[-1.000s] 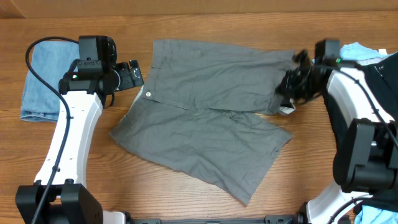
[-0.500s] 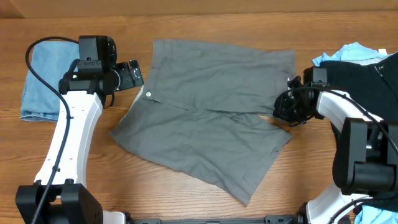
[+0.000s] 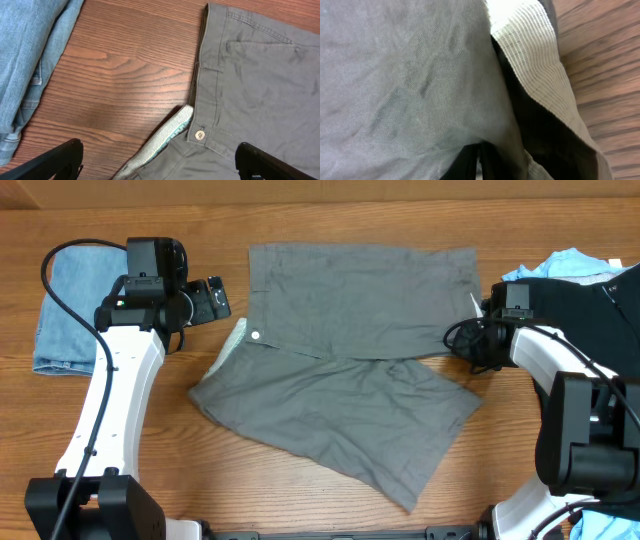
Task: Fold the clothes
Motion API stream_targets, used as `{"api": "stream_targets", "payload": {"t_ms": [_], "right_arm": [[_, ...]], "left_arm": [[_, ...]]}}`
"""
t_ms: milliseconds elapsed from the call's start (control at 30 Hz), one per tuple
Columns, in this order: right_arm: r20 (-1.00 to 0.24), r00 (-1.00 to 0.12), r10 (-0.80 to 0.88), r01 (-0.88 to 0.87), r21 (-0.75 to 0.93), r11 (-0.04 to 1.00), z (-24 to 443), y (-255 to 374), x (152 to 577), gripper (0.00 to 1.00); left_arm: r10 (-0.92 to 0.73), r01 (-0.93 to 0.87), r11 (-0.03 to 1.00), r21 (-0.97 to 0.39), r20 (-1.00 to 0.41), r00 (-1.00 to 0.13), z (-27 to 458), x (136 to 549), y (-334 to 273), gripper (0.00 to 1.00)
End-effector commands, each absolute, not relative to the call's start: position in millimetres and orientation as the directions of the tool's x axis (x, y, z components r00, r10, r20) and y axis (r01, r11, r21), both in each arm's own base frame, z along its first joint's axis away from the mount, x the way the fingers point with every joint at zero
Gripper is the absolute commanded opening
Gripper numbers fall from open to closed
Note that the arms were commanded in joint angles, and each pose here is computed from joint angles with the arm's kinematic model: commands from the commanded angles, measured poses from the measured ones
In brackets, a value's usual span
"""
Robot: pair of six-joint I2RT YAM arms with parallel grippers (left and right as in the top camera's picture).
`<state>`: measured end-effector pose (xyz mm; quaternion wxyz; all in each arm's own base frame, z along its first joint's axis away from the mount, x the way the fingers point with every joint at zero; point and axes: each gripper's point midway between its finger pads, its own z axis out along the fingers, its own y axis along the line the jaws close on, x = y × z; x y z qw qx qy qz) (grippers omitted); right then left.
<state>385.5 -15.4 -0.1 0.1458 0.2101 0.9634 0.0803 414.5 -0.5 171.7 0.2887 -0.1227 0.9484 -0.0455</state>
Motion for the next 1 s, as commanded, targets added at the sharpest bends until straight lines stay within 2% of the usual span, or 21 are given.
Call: {"api": "stream_targets", "payload": {"t_ms": [0,67,133,233,367,500,567,700,867,967], "right_arm": [[-0.229,-0.868,0.441,0.411,0.169,0.896,-4.7,-27.0,384.1,0.14],[-0.199,-0.876,0.439,0.393,0.232,0.890,17.1,-15.2,390.3,0.29],[-0.170,-0.885,0.433,0.377,0.281,0.882,39.4,-5.5,393.2,0.36],[-0.140,-0.894,0.426,0.376,0.281,0.883,64.2,-3.1,388.9,0.43],[-0.014,-0.909,0.416,0.400,0.252,0.881,85.9,3.0,349.5,0.48],[0.101,-0.902,0.419,0.431,0.171,0.886,79.8,-0.1,314.5,0.53],[0.118,-0.894,0.431,0.445,0.145,0.884,70.9,-2.5,306.9,0.58],[0.148,-0.855,0.497,0.510,0.068,0.857,50.0,-9.8,288.9,0.59],[0.160,-0.829,0.536,0.550,0.059,0.833,22.3,-8.1,275.8,0.61],[0.156,-0.829,0.537,0.553,0.080,0.829,5.4,-4.5,270.8,0.68]], "left_arm": [[-0.272,-0.214,0.962,-0.170,-0.532,-0.802,171.1,415.6,-1.6,1.00],[-0.272,-0.213,0.962,-0.170,-0.532,-0.802,171.2,415.7,-1.6,1.00],[-0.272,-0.214,0.962,-0.170,-0.532,-0.802,171.1,415.6,-1.6,1.00],[-0.272,-0.214,0.962,-0.170,-0.532,-0.802,171.1,415.6,-1.6,1.00],[-0.272,-0.213,0.962,-0.170,-0.532,-0.802,171.1,415.6,-1.6,1.00],[-0.272,-0.214,0.962,-0.170,-0.533,-0.802,171.2,415.7,-1.6,1.00],[-0.272,-0.214,0.962,-0.170,-0.532,-0.802,171.1,415.6,-1.6,1.00],[-0.272,-0.213,0.962,-0.170,-0.533,-0.802,171.2,415.7,-1.7,1.00],[-0.272,-0.213,0.962,-0.170,-0.532,-0.802,171.1,415.6,-1.8,1.00],[-0.272,-0.213,0.962,-0.170,-0.532,-0.802,171.1,415.6,-1.7,1.00]]}}
